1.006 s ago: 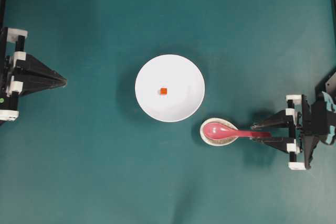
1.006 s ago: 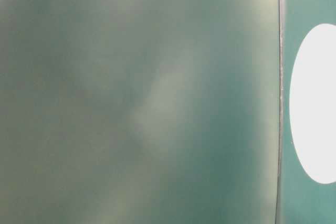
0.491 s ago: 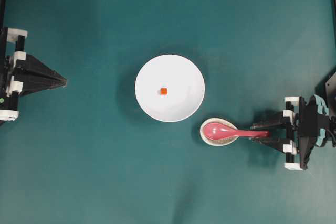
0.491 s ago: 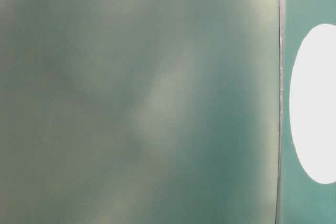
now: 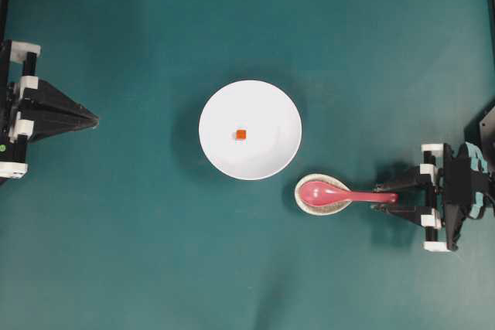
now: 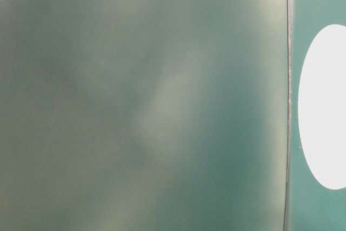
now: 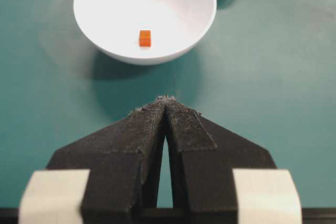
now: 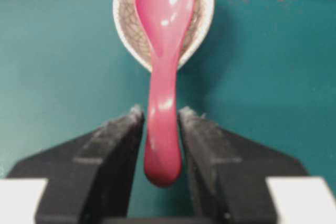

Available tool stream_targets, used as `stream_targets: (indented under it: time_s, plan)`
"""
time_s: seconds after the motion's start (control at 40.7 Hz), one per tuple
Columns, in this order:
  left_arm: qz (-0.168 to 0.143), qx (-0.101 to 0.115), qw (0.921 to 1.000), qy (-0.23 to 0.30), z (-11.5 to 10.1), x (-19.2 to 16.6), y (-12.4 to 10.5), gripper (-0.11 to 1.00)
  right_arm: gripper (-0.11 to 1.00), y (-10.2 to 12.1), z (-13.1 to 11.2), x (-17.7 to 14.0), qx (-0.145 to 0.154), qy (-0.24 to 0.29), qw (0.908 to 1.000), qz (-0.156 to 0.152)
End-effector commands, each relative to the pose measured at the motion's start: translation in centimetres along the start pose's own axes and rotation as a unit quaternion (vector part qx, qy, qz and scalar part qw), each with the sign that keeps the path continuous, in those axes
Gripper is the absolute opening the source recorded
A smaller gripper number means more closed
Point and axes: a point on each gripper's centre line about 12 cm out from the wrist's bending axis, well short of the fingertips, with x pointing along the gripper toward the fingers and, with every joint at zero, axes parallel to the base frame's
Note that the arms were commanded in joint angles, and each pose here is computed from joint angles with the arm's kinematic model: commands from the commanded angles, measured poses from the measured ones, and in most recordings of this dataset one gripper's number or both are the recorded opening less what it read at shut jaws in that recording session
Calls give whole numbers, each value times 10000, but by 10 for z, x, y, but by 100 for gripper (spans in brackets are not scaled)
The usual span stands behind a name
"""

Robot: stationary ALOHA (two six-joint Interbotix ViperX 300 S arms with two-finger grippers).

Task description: Grip the spoon and scoop the red block from the bowl with right arm.

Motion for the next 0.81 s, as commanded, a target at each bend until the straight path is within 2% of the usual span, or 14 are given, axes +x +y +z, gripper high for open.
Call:
stream_targets:
  time_s: [0.0,0.147,0.785]
  plan:
    - [1,15,9999,-115,11,0,0,0,42,2,5,-1,15,-176,9998,51]
    - [-6,17,9999,-123,11,0,0,0,42,2,8,-1,10,-310,9995,53]
    - [-5,25,10000,-46,10,0,0,0,42,2,7,-1,10,-294,9996,52]
